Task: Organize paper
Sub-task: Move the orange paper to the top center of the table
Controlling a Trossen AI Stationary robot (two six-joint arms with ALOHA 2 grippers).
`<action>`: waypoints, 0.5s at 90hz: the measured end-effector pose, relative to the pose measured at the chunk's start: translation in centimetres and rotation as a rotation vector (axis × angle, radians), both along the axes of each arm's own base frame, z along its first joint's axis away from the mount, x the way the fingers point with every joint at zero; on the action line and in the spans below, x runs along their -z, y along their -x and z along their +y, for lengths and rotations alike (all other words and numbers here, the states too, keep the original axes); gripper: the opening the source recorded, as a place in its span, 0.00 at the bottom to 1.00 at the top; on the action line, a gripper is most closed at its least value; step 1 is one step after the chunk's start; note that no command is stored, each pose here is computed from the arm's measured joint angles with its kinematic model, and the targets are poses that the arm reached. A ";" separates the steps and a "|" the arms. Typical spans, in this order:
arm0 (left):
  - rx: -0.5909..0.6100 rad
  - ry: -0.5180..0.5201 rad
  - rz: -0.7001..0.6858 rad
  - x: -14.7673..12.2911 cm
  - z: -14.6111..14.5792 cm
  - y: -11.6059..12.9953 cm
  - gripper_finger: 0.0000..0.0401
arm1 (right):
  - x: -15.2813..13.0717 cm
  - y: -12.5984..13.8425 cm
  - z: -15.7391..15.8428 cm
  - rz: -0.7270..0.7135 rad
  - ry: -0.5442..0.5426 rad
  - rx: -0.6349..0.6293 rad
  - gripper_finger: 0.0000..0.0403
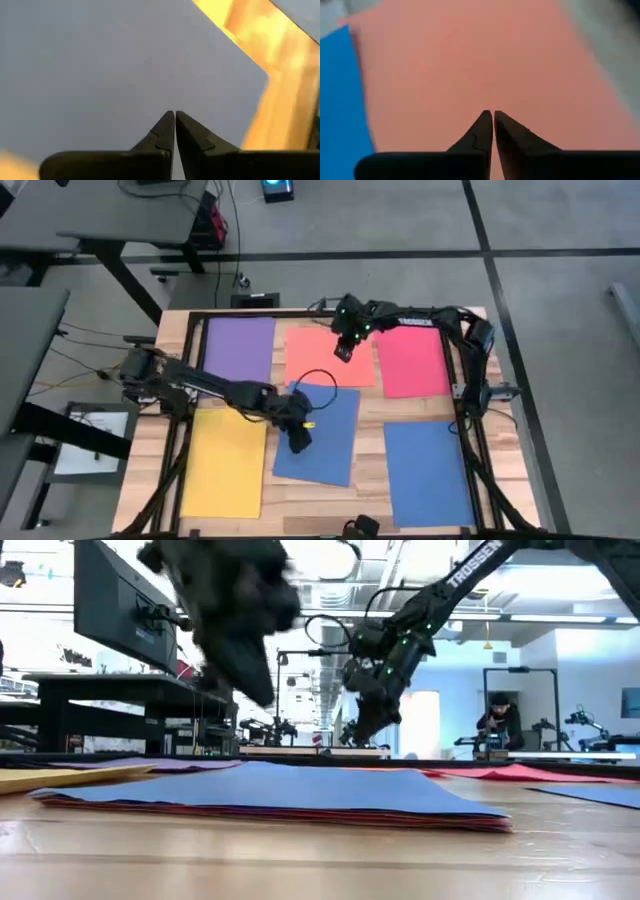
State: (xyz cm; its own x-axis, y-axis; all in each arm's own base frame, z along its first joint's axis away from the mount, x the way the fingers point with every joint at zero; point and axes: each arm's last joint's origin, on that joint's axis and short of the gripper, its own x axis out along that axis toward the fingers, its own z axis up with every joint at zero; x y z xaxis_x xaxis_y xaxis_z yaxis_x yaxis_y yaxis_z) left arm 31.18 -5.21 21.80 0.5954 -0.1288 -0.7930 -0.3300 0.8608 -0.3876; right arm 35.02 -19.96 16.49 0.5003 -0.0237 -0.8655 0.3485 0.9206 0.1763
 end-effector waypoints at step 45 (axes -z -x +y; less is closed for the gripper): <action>-0.124 -0.191 0.024 -4.6 1.6 5.2 0.00 | 3.5 -1.9 0.5 0.000 -0.015 -0.017 0.00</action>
State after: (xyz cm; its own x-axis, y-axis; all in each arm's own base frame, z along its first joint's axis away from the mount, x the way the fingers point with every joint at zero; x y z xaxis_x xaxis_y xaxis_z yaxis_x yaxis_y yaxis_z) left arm 25.97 -3.61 26.39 0.5778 0.0980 -0.8103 -0.4449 0.8701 -0.2119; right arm 36.95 -19.41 12.98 0.5003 -0.0019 -0.8658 0.3327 0.9237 0.1902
